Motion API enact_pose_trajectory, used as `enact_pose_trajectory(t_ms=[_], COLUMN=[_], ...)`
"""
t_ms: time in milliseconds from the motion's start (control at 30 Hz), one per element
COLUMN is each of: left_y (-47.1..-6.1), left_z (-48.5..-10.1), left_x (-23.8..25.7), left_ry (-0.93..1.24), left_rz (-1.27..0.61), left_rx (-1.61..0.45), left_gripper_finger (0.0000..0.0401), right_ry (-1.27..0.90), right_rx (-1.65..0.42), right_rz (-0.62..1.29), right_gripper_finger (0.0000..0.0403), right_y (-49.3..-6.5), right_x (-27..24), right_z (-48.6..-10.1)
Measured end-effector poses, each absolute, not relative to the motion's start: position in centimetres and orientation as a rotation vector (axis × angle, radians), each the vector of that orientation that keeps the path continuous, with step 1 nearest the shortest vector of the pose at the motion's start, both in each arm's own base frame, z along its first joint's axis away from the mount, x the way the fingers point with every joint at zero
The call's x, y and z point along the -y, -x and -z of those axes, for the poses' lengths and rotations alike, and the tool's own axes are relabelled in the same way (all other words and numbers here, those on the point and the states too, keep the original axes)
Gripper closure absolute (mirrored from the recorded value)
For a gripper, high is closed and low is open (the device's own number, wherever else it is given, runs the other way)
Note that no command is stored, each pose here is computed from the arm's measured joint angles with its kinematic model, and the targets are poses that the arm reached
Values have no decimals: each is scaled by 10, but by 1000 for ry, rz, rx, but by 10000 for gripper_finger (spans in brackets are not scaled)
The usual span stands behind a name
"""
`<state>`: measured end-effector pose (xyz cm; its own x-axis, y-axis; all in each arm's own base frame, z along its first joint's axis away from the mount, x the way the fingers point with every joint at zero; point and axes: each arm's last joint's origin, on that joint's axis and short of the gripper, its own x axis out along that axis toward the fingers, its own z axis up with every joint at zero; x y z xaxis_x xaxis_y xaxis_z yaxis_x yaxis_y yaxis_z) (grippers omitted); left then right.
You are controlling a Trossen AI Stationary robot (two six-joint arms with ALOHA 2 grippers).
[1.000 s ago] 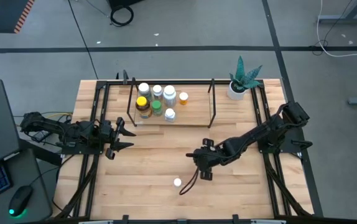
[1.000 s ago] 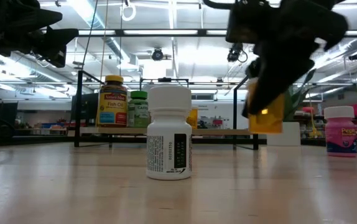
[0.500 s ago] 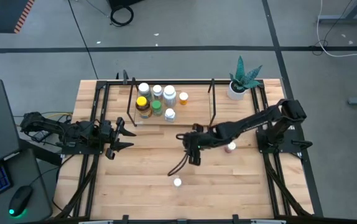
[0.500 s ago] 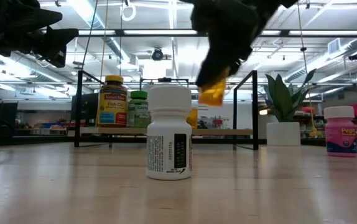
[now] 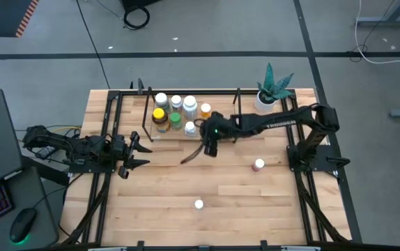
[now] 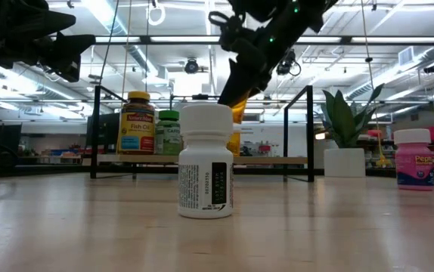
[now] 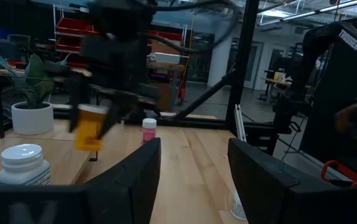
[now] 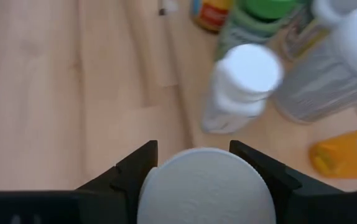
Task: Pick and place medicine bottles onto shelf by color
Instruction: Put the yellow pill bottle on the shelf aligned with the other yellow pill bottles
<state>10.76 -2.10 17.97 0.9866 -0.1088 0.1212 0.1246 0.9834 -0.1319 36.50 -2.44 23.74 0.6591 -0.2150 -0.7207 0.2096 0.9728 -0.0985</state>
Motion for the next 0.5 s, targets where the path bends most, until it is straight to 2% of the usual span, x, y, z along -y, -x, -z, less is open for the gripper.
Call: enact_pose_trajectory(t_ms=[133, 500], left_y=[-108, -108], left_z=[-180, -180], left_x=[21, 21], left_ry=[140, 140], left_rz=[118, 118], left_rx=[113, 115], left_gripper_finger=[206, 208], right_ry=[-20, -45], right_rx=[-795, -878], right_rz=[237, 246], right_gripper_finger=[197, 197], right_y=[-369, -382], right_x=[47, 75], right_z=[-233, -191])
